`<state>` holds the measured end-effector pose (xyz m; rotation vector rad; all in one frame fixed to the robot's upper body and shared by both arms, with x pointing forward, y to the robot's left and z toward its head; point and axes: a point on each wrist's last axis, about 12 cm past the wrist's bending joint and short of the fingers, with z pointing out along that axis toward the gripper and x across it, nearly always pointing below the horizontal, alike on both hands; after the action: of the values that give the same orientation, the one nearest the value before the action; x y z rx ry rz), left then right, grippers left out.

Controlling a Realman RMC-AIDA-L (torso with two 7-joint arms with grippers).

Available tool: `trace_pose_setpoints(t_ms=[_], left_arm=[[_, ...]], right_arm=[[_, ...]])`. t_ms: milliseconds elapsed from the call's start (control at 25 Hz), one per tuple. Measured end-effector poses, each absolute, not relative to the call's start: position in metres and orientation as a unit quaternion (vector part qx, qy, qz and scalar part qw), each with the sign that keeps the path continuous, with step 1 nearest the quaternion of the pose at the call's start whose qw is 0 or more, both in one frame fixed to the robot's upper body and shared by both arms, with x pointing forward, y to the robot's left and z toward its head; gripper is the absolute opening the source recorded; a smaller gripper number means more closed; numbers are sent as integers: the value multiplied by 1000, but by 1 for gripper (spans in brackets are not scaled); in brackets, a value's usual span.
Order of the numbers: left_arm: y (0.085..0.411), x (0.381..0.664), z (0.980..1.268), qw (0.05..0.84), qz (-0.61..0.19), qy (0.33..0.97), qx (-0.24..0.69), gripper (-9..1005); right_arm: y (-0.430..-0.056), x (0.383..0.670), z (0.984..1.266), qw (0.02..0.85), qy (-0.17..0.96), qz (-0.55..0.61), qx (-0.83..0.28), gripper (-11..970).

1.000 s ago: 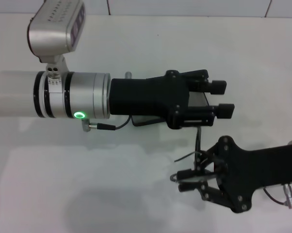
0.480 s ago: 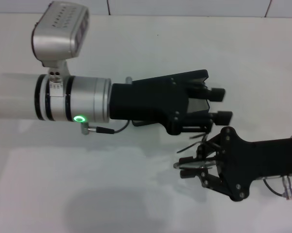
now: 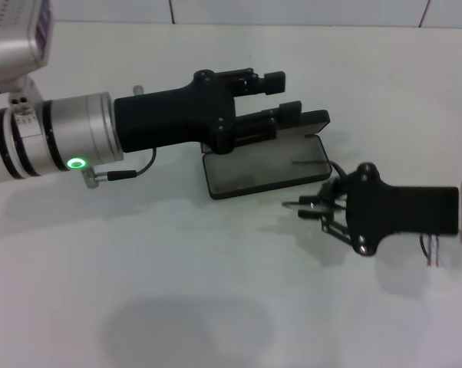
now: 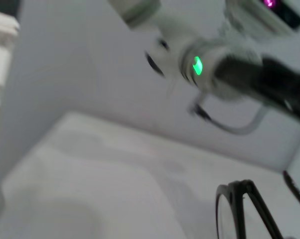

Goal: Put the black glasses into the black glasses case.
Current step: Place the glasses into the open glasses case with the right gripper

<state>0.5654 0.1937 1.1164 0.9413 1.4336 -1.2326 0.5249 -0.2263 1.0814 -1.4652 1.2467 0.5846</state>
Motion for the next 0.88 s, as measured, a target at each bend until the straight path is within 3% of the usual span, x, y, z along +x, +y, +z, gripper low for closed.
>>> trace_pose_setpoints(t_ms=[520,880], left_arm=[[201,565,1118,506,-497,589,387,564],[196,569,1117,506,-490,596,386,565]], right_arm=[[-185,550,1079,524,559,67,-639,101],[-153,546,1071,517,549,2,-657,102]])
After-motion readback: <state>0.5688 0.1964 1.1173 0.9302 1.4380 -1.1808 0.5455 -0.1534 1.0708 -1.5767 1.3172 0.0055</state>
